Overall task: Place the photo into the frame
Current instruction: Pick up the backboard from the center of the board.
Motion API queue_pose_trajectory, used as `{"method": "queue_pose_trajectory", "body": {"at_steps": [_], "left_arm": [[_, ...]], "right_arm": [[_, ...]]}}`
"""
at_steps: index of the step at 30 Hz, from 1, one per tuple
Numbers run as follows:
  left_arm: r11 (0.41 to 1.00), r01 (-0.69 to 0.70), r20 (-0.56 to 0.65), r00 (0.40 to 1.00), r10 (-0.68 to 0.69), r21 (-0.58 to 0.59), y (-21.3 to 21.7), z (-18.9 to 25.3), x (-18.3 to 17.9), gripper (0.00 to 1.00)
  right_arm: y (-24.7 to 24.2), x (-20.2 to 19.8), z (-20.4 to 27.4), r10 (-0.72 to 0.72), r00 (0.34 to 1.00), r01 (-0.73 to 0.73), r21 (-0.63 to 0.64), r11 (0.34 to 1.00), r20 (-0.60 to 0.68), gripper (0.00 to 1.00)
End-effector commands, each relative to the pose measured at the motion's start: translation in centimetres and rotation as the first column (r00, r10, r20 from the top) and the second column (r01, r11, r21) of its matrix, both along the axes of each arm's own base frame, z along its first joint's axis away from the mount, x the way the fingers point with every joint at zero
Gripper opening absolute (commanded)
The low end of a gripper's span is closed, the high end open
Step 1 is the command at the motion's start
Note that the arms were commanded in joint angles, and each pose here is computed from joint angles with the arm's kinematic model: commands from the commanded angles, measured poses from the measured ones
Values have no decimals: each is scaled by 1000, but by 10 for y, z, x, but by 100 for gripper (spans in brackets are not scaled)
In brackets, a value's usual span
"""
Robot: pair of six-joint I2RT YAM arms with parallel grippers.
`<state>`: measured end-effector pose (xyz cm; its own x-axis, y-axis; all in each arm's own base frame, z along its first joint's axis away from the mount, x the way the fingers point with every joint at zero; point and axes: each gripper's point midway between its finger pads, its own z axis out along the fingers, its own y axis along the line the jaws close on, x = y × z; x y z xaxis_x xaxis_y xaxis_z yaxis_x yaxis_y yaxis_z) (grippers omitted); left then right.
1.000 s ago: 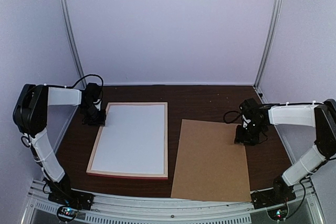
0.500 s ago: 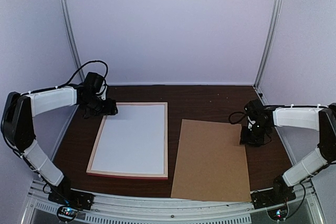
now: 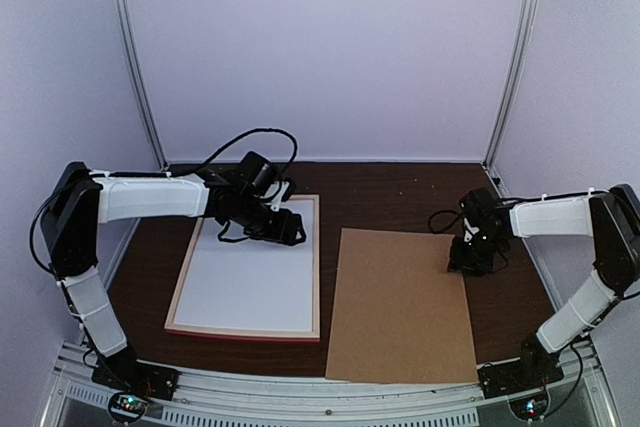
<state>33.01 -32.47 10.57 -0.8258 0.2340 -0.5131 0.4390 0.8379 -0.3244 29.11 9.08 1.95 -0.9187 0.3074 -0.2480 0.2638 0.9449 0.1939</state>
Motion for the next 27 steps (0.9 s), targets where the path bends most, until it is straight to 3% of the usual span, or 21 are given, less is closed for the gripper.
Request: {"method": "queue_pose_trajectory", "body": {"at_steps": [1,10,27], "left_arm": [[993,113,7,994,-113,-37,-58,6,-6,73],[967,253,-61,966,-250,39,-115,-29,-24,73],[963,205,-148,972,-181,173,-107,-74,-16,73]], "right_arm": [[13,15,-10,6,1000,-5,64,998,-1,38],[18,33,-7,22,1000,-23,67,997,15,38],[21,31,1,35,999,-37,90,995,26,43]]}}
